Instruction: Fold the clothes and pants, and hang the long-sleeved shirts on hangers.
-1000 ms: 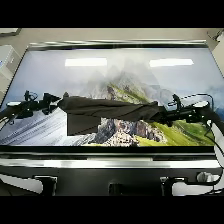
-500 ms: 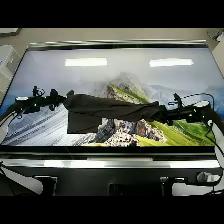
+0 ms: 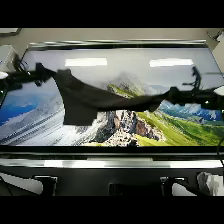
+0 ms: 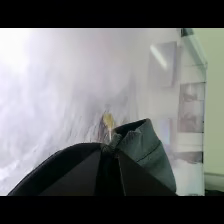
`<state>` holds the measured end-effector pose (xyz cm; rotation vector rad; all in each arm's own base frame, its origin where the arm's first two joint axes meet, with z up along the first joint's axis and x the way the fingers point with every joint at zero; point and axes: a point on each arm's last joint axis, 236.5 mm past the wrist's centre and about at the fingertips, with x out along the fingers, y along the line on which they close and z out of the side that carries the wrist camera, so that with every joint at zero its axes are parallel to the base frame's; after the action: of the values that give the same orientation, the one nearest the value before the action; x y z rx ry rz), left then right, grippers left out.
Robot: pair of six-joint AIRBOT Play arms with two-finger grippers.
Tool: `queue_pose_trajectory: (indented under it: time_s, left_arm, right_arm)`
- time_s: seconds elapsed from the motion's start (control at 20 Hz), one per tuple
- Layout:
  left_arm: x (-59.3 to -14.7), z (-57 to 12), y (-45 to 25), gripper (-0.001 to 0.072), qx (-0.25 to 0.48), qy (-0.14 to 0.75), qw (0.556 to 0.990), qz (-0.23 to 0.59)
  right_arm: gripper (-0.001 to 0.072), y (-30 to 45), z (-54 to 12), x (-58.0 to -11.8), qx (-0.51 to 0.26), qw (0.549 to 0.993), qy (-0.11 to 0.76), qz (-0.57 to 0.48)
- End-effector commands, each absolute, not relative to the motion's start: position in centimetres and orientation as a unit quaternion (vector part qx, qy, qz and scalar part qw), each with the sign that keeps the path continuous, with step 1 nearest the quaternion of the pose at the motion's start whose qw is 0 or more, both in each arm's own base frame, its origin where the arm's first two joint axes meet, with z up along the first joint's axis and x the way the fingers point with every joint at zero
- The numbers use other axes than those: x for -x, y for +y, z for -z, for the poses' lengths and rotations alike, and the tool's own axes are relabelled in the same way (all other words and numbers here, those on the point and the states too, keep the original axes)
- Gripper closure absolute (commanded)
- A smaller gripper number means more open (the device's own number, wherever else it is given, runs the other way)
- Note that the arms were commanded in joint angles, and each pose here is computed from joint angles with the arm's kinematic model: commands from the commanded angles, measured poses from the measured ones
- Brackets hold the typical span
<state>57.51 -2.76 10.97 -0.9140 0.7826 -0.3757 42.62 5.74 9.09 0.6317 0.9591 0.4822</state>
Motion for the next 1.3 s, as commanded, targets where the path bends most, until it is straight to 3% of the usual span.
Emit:
queue_pose_trajectory:
  time_s: [0.0, 0.15, 0.25, 0.4, 0.55, 0.65, 0.8, 0.95, 1.1, 1.25]
  left_arm:
    - [-57.1, -26.7, 0.1, 0.0685, 0.343, 0.255, 0.893, 0.142]
    - [-52.2, -40.6, 1.0, 0.0685, 0.311, 0.118, 0.935, 0.125]
    - [-46.9, -45.8, 0.2, 0.0685, 0.289, 0.066, 0.947, 0.123]
    - [-37.1, -49.1, -1.5, 0.0685, 0.234, 0.052, 0.965, 0.104]
    - [-27.9, -49.5, -1.5, 0.0685, 0.232, 0.068, 0.969, 0.045]
    - [-24.2, -48.8, -1.0, 0.0685, 0.253, 0.078, 0.964, 0.007]
    - [-25.0, -44.5, -0.4, 0.0685, 0.269, 0.157, 0.950, -0.019]
    - [-31.2, -34.8, 1.0, 0.0685, 0.264, 0.299, 0.916, -0.036]
    - [-37.8, -19.1, 2.9, 0.0683, 0.294, 0.448, 0.841, -0.070]
    - [-41.6, -2.5, 3.9, 0.0684, 0.333, 0.527, 0.774, -0.114]
  right_arm:
    - [0.0677, 3.6, -23.1, -45.5, -0.219, 0.914, 0.272, -0.207]
    - [0.0677, 3.1, -34.4, -44.3, -0.161, 0.956, 0.142, -0.199]
    - [0.0677, 3.9, -40.0, -41.8, -0.132, 0.966, 0.086, -0.206]
    - [0.0677, 5.9, -44.9, -36.1, -0.098, 0.969, 0.058, -0.220]
    - [0.0677, 7.4, -46.2, -29.6, -0.086, 0.971, 0.078, -0.208]
    - [0.0677, 7.4, -47.4, -26.9, -0.103, 0.975, 0.064, -0.188]
    - [0.0677, 6.8, -46.2, -28.2, -0.156, 0.967, 0.095, -0.176]
    - [0.0676, 5.7, -37.9, -34.7, -0.228, 0.926, 0.245, -0.175]
    - [0.0676, 5.6, -25.7, -40.5, -0.242, 0.861, 0.408, -0.183]
    - [0.0676, 7.5, -12.4, -46.4, -0.227, 0.814, 0.507, -0.170]
